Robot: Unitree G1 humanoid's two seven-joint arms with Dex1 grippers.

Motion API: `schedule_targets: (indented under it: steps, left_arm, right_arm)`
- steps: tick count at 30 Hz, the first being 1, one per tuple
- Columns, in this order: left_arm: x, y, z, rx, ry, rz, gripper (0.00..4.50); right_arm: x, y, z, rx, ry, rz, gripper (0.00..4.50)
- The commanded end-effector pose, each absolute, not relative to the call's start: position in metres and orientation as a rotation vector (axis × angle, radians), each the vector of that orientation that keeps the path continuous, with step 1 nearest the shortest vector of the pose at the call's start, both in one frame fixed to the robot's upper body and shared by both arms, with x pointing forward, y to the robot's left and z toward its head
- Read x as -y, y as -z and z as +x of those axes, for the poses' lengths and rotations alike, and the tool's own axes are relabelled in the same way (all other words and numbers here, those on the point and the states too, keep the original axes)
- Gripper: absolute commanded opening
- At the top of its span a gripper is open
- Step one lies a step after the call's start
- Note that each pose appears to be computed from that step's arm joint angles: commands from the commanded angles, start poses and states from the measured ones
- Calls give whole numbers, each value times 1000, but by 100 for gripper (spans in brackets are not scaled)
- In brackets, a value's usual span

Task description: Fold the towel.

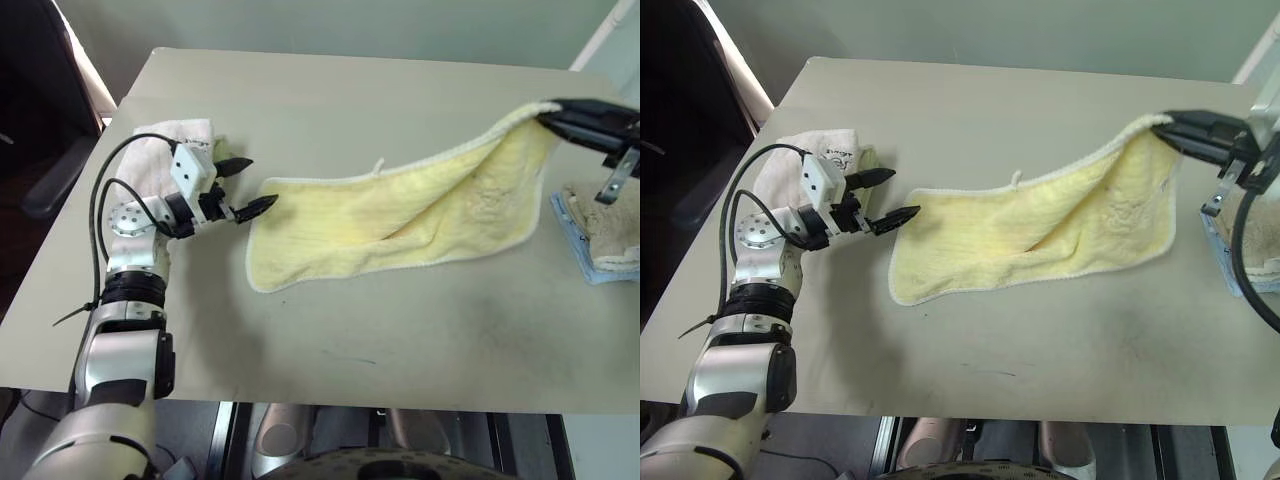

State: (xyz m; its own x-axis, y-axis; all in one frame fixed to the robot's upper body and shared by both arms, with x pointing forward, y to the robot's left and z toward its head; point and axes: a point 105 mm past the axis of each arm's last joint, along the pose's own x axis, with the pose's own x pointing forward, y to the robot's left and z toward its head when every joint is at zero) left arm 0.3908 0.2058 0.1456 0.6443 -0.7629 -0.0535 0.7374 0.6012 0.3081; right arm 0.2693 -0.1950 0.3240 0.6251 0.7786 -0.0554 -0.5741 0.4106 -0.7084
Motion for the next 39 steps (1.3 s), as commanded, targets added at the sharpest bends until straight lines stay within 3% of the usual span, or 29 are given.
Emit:
schedule_targets:
  steps: [1, 9, 24, 39]
  left_arm:
    - [-201, -156, 397, 120, 871, 348, 450]
    - [-198, -162, 404, 131, 875, 277, 450]
    - [-175, -144, 414, -23, 921, 126, 450]
    - [-163, -144, 427, -19, 839, 15, 450]
  right_arm:
    - [191, -339, 255, 351, -860, -795, 2]
    - [179, -345, 233, 357, -964, -783, 2]
    - [164, -339, 222, 343, -1023, -786, 2]
    - [150, -367, 198, 456, -1053, -750, 2]
